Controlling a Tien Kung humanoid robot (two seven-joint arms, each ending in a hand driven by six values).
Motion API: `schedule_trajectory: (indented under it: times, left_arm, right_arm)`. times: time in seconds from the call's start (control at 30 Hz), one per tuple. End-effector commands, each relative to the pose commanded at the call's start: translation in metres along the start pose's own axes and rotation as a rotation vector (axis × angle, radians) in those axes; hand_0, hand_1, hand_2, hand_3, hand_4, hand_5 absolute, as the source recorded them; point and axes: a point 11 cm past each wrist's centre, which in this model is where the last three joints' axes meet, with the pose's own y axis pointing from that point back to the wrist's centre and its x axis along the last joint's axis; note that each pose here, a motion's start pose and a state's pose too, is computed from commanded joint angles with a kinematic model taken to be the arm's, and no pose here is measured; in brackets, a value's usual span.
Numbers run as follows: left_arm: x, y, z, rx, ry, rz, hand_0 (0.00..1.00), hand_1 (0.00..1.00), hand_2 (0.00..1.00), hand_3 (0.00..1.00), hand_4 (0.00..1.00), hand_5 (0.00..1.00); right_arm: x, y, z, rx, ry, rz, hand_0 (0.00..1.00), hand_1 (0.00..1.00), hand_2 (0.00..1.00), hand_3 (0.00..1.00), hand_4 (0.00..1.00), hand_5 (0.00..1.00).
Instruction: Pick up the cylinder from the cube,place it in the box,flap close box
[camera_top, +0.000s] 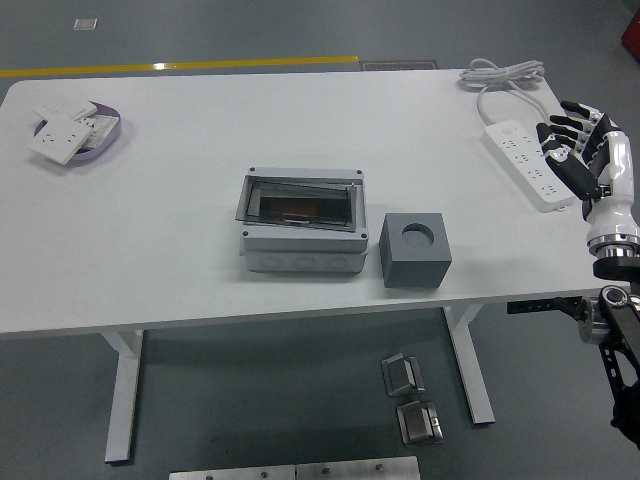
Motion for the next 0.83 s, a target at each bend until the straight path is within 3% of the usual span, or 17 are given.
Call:
schedule_trajectory:
  times: [0.83]
  left_arm:
    - [0.0005,0.0,0.0037,-0.009,0.016,-0.007,0.593,0.618,0.567,0.603,0.649,0.282]
  right_arm:
    - [0.0059,0.004,0.0061,-0.025,0.006,0.02,0.679,0.653,0.633,0.693,0.793,0.247]
